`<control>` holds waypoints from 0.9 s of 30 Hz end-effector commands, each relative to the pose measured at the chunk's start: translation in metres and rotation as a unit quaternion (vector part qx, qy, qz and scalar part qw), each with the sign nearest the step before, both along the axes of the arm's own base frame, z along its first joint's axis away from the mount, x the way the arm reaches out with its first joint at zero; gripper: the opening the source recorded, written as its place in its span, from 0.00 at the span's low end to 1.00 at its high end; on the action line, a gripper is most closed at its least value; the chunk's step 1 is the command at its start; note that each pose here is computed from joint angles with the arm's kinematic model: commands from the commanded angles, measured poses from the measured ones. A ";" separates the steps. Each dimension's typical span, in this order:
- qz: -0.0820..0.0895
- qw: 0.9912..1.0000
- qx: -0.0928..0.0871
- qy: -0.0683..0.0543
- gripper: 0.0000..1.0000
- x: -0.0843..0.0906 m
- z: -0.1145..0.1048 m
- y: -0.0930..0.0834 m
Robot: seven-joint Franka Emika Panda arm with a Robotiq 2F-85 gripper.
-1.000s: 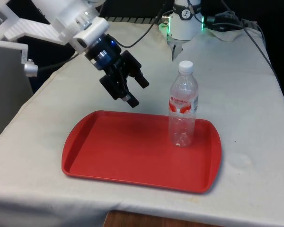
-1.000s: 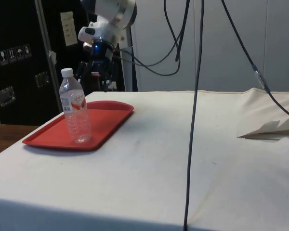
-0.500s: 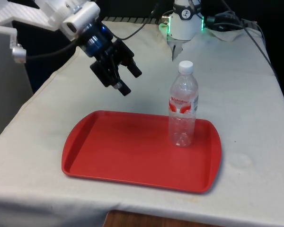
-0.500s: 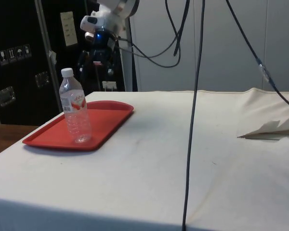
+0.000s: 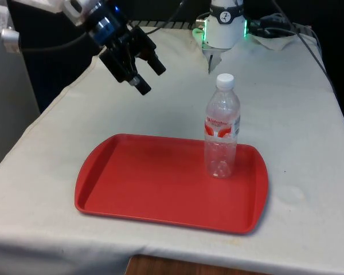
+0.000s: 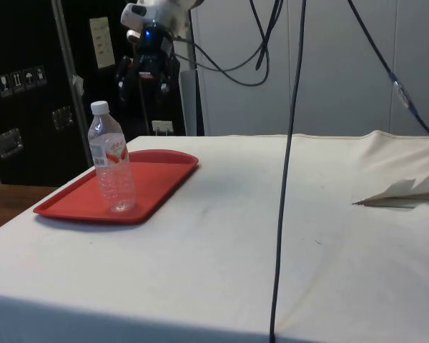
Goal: Place the bottle upright on the tray.
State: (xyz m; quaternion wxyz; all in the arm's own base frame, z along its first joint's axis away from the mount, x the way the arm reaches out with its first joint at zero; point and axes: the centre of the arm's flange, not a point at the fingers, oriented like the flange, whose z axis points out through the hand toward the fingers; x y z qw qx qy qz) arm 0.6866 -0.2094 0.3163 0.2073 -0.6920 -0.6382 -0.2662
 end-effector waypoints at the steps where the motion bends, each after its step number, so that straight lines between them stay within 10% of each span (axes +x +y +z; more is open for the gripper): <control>1: 0.000 1.000 -0.006 0.002 1.00 -0.001 0.006 -0.001; 27: 0.005 1.000 -0.017 -0.008 1.00 -0.015 0.081 -0.004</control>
